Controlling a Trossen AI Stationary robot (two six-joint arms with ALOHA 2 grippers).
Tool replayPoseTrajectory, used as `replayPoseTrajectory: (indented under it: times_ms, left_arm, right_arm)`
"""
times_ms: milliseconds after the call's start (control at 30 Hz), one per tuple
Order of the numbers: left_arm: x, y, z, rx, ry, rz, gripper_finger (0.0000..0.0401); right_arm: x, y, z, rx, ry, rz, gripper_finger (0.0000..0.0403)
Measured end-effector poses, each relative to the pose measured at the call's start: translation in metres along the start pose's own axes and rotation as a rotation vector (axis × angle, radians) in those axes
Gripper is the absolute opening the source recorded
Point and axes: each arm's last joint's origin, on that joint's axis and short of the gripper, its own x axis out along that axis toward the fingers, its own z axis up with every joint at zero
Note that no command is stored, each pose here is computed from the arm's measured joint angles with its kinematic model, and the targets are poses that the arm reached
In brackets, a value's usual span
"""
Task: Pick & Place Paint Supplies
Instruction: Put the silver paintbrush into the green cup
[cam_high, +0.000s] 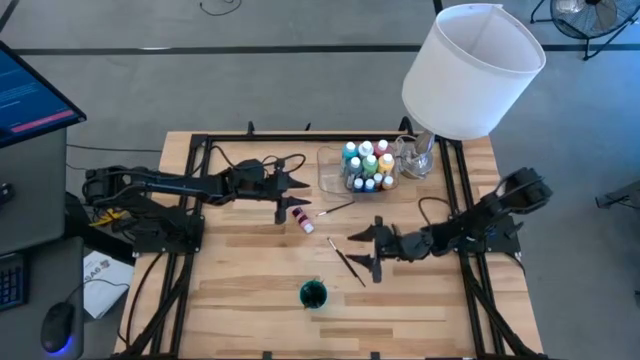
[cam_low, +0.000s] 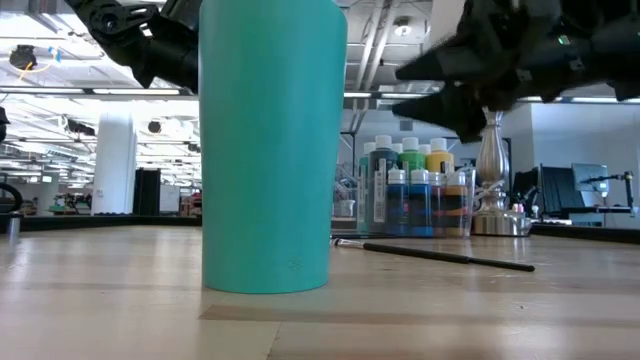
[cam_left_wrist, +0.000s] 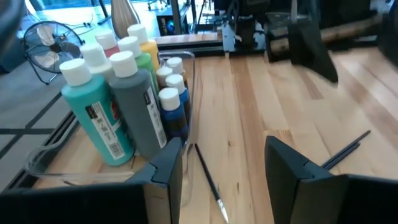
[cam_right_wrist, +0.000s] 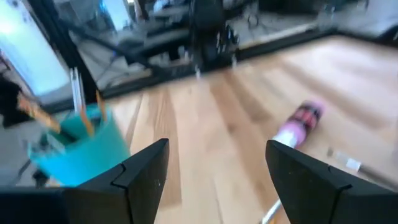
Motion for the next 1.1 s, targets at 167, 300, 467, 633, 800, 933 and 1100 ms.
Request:
replayPoseTrajectory:
  times_ms: [167,300,467,633,800,933,1100]
  left_arm:
    - [0.000,-0.001,0.003,-0.002,-0.027,-0.002,0.0121]
    - [0.000,-0.001,0.004,-0.035,-0.040,-0.001,0.0121]
    - [0.000,-0.001,0.004,-0.064,-0.039,-0.001,0.0121]
    - [0.000,-0.004,0.003,-0.062,-0.027,-0.012,0.0121]
    - [0.000,-0.014,-0.002,-0.054,-0.015,-0.046,0.0121]
    - [0.000,-0.023,-0.004,-0.064,-0.014,-0.077,0.0121]
    - [0.000,-0.038,-0.004,-0.052,-0.014,-0.130,0.0121]
  right_arm:
    - [0.008,0.000,-0.022,-0.001,0.077,-0.017,0.0260]
    - [0.022,-0.011,-0.027,0.000,0.095,-0.079,0.0260]
    - [0.035,-0.021,-0.027,0.066,0.101,-0.131,0.0260]
    - [0.039,-0.028,-0.029,0.152,0.117,-0.151,0.0260]
    - [0.038,-0.024,-0.028,-0.001,0.105,-0.125,0.0260]
    - [0.040,-0.021,-0.024,0.048,0.067,-0.160,0.0260]
    - [0.045,-0.012,-0.021,0.043,0.078,-0.149,0.0260]
